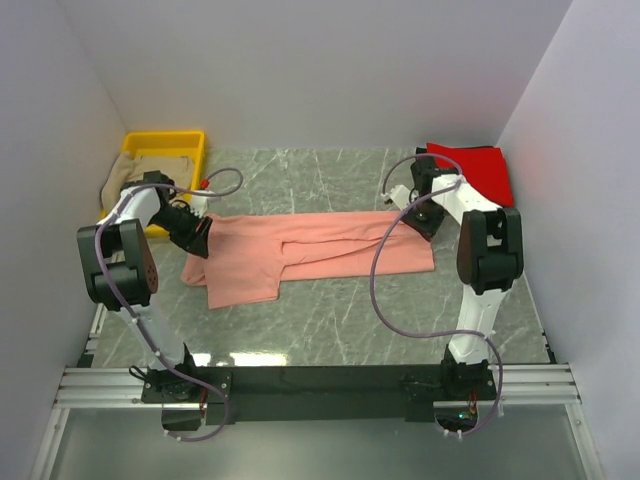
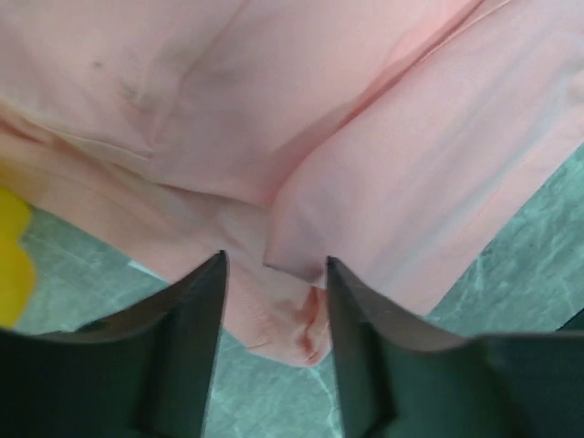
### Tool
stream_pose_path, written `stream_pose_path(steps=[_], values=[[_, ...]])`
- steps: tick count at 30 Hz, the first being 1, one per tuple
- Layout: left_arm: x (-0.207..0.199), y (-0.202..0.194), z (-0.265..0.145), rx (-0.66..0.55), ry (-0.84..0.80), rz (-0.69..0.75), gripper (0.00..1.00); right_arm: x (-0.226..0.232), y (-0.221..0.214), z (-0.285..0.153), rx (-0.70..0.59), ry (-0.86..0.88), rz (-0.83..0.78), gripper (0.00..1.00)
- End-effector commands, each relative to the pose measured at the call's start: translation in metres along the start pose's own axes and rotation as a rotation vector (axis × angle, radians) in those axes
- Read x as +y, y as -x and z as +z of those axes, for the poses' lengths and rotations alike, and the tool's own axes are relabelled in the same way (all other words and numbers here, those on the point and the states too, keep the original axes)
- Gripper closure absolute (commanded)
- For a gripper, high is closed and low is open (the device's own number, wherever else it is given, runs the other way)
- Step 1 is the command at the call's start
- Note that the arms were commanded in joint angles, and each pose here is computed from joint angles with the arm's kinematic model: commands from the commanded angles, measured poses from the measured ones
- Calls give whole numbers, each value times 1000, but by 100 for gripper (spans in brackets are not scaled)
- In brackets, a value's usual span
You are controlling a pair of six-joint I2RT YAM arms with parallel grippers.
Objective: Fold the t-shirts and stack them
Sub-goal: Fold the tshirt
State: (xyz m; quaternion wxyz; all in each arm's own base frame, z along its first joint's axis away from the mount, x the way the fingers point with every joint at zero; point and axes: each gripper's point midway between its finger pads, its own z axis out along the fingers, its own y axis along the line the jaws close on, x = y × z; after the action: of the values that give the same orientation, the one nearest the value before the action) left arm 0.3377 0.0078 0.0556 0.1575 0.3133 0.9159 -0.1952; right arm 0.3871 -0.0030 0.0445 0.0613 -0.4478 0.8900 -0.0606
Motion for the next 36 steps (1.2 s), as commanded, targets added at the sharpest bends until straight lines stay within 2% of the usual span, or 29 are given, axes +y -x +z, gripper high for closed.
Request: stream_pose_path(steps=[1, 3, 7, 10, 14, 19, 20, 25, 31, 34, 36], values=[[7, 33, -27, -112, 60, 40, 45, -19, 4, -27, -26, -79, 66, 65], [4, 35, -37, -133, 74, 59, 41, -19, 3, -39, -42, -93, 86, 56], [-20, 32, -59, -150, 91, 160, 39, -6, -6, -53, -42, -88, 133, 53], [-51, 5, -53, -90, 34, 210, 41, 10, -9, -57, -57, -59, 153, 53], [-90, -34, -22, -7, -18, 289, 43, 33, -10, -52, -58, 4, 175, 60], [-114, -39, 4, 5, 16, 382, 42, 48, -4, -45, -67, 84, 239, 64], [-114, -47, 11, 31, 23, 381, 41, 49, -4, -44, -66, 90, 243, 65], [-118, -43, 35, 37, 49, 422, 38, 49, -5, -41, -57, 91, 245, 65], [-124, -58, 60, 109, 62, 469, 42, 45, -8, -40, -50, 71, 245, 65], [-119, -70, 68, 167, 67, 460, 48, 43, -10, -40, -45, 69, 249, 66], [-117, -76, 72, 197, 65, 450, 56, 42, -11, -38, -42, 69, 254, 66]])
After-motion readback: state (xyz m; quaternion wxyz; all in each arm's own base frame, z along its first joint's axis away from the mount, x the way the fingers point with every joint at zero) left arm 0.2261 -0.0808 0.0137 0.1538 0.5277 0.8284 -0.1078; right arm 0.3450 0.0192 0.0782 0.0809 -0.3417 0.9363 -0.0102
